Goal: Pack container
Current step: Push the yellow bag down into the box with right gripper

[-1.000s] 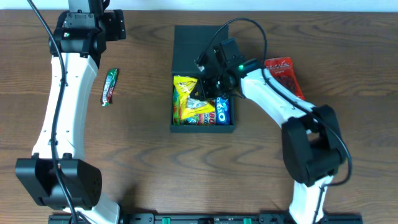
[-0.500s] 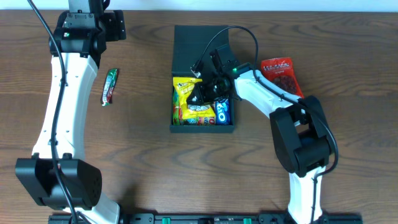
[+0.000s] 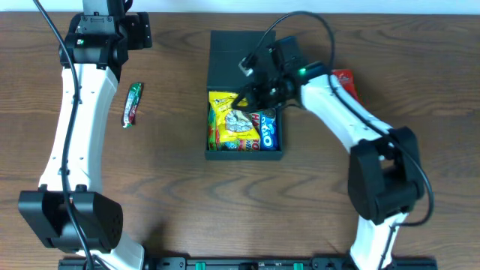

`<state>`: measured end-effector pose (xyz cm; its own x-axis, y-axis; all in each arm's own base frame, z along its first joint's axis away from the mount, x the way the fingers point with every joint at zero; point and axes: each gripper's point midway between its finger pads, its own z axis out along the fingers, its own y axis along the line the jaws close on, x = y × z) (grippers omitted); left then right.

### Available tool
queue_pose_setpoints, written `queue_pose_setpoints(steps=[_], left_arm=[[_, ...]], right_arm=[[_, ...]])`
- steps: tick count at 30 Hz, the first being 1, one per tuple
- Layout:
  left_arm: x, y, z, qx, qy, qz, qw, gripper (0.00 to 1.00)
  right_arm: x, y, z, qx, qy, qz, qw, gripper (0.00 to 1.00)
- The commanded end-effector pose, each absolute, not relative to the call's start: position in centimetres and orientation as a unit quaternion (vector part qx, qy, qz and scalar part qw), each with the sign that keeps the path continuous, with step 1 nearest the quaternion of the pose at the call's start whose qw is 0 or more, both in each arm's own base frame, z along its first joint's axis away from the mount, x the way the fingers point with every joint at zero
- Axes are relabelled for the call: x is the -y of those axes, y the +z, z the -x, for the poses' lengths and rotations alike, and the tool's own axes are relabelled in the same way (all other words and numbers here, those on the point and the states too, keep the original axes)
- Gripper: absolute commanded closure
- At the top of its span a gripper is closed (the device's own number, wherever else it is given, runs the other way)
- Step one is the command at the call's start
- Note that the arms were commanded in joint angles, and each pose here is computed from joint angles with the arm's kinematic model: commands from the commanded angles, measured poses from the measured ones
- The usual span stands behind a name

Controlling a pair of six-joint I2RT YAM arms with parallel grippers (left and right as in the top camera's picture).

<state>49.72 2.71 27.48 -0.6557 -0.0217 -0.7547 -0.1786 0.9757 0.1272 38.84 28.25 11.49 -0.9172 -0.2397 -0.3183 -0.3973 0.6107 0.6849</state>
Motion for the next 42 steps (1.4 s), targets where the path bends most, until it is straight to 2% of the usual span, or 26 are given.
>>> queue_pose_setpoints(steps=[1, 9, 26, 31, 35, 39, 42], left_arm=[[-2.7, 27.3, -49.8, -0.906, 0.092, 0.058, 0.409, 0.05], [-2.7, 27.1, -49.7, -0.907, 0.093, 0.058, 0.406, 0.05], [-2.7, 27.1, -49.6, -0.908, 0.093, 0.058, 0.404, 0.05], [-2.7, 27.0, -49.5, -0.910, 0.093, 0.057, 0.401, 0.05], [-2.7, 26.9, -49.5, -0.910, 0.093, 0.057, 0.401, 0.05], [-2.7, 26.9, -49.5, -0.910, 0.093, 0.057, 0.401, 0.05], [-2.7, 26.9, -49.5, -0.910, 0.093, 0.057, 0.400, 0.05]], right_arm=[[-26.1, 9.6, -39.5, -0.917, 0.334, 0.186, 0.113, 0.99], [-27.2, 5.2, -37.4, -0.929, 0.306, 0.197, 0.063, 0.99], [-29.2, -0.1, -35.1, -0.936, 0.273, 0.221, 0.015, 0.99], [-30.1, 0.6, -35.1, -0.931, 0.283, 0.230, 0.021, 0.99], [-31.3, 3.0, -35.9, -0.920, 0.314, 0.232, 0.028, 0.99], [-31.0, 7.4, -38.7, -0.916, 0.315, 0.237, 0.074, 0.99], [-30.1, 8.8, -40.8, -0.921, 0.291, 0.232, 0.116, 0.99]])
